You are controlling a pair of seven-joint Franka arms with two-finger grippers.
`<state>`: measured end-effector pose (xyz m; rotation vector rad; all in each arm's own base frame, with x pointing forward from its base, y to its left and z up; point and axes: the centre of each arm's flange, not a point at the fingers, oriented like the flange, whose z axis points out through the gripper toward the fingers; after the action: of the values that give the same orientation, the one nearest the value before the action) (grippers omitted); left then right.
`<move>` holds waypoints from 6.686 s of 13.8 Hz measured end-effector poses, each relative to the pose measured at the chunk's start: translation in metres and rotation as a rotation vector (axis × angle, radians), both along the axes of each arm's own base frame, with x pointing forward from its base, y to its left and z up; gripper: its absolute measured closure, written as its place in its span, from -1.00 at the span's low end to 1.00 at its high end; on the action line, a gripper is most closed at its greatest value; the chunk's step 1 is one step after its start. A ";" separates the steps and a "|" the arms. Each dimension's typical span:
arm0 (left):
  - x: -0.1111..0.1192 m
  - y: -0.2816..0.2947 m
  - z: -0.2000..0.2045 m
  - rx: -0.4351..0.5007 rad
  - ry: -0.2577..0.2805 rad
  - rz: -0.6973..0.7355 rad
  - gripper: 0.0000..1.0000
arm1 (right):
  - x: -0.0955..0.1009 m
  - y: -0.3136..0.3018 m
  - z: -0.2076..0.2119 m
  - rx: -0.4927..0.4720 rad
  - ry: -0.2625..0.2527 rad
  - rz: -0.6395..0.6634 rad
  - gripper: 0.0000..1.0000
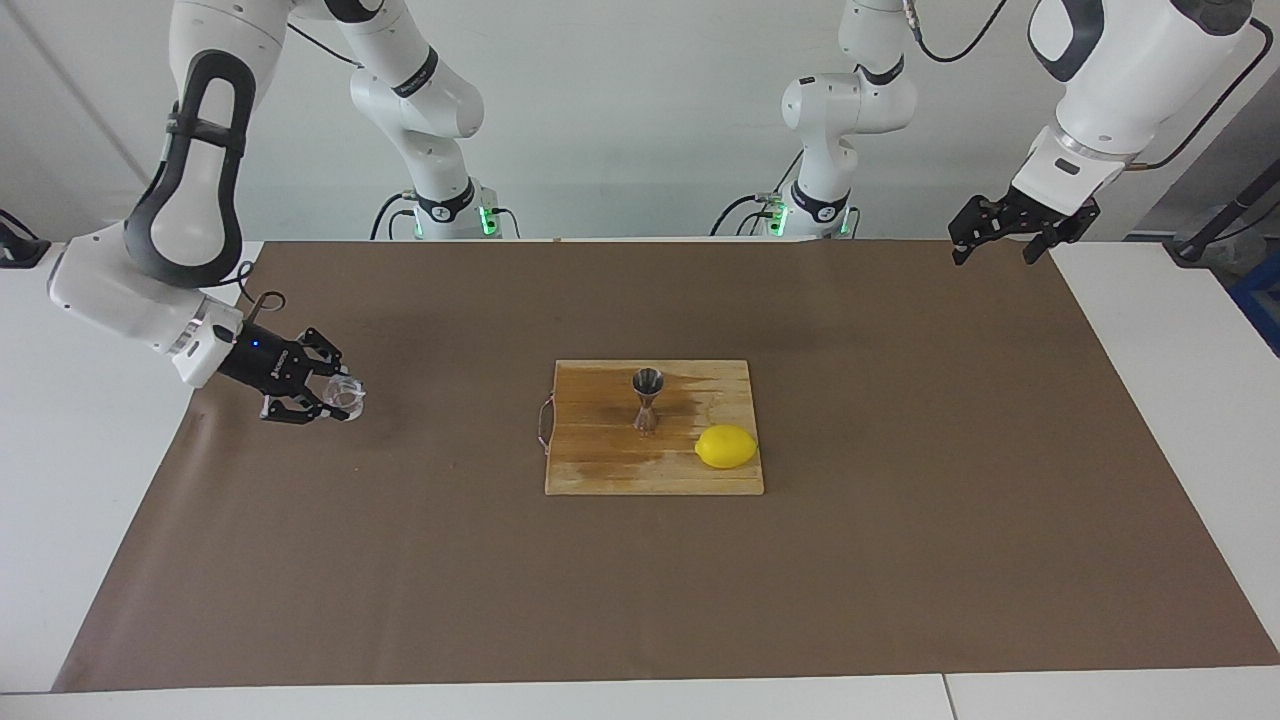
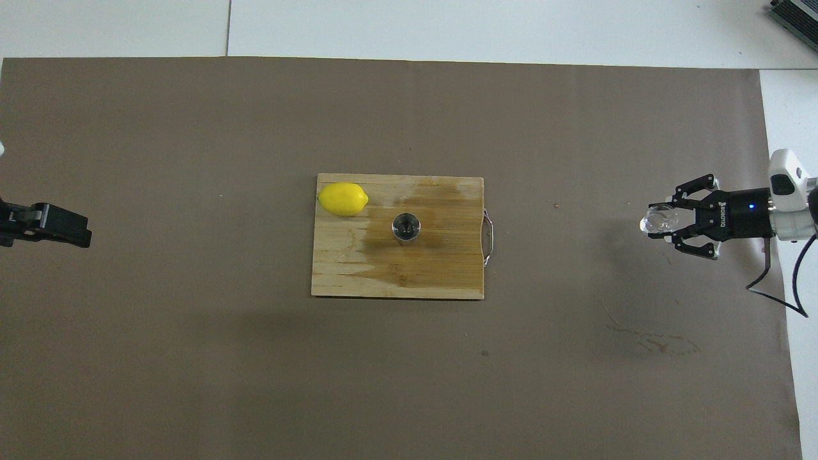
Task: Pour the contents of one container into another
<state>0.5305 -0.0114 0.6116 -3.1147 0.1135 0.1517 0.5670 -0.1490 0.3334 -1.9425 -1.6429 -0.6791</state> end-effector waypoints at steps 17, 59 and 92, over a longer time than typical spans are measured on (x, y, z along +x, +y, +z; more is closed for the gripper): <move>0.000 0.000 0.000 0.000 0.000 0.000 -1.00 | 0.022 -0.022 -0.060 0.091 -0.077 0.049 0.01; 0.000 0.000 0.000 0.000 0.000 0.000 -1.00 | 0.033 0.087 0.174 -0.254 0.530 -1.123 -1.00; 0.000 0.000 0.000 0.000 0.000 0.000 -1.00 | -0.040 0.109 0.293 -0.514 0.580 -1.453 -1.00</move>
<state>0.5305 -0.0114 0.6116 -3.1146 0.1138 0.1517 0.5273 -0.0398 0.6262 -3.1315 0.1864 -0.0303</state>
